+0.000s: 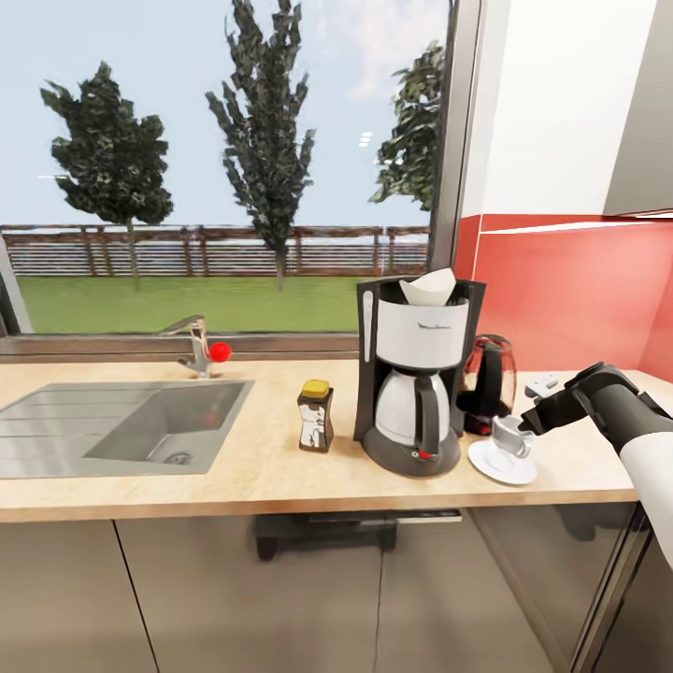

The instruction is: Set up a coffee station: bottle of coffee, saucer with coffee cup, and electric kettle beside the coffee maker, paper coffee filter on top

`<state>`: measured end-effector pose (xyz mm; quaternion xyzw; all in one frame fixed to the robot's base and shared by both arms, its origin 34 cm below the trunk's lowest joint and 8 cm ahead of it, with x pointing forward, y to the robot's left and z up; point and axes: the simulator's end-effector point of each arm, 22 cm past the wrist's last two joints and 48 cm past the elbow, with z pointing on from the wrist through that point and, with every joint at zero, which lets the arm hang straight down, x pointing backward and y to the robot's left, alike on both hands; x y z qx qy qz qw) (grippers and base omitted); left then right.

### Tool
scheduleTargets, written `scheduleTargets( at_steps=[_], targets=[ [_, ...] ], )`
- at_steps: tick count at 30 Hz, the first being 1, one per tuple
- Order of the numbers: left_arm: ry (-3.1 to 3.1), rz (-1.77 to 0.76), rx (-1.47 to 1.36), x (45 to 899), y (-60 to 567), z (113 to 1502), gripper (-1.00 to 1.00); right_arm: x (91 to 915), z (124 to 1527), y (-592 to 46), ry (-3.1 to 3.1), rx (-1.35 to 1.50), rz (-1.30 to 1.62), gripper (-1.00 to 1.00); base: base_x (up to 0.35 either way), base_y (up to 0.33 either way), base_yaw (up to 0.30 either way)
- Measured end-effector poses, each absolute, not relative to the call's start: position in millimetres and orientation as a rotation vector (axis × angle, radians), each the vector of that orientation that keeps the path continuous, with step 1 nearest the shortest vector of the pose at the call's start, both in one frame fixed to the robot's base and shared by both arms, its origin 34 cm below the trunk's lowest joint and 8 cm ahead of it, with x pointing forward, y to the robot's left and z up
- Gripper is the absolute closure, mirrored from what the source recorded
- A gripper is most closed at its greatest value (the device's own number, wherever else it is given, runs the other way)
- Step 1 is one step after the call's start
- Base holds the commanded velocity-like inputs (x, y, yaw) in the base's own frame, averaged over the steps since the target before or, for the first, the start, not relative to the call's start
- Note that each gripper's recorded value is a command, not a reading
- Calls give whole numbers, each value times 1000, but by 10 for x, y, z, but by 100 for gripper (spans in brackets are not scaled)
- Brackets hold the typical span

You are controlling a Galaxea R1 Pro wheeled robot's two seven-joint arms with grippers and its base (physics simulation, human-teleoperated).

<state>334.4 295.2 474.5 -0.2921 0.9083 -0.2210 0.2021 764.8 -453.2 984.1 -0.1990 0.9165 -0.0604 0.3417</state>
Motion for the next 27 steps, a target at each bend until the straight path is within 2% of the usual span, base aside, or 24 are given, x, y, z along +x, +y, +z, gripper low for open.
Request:
scheduleTargets(
  at_steps=[27],
  targets=[
    [2536,-618,-815,3331,2951,4548,-100,7635,9631,-4526,2385,-519,-155,100,8,-6,0]
  ],
)
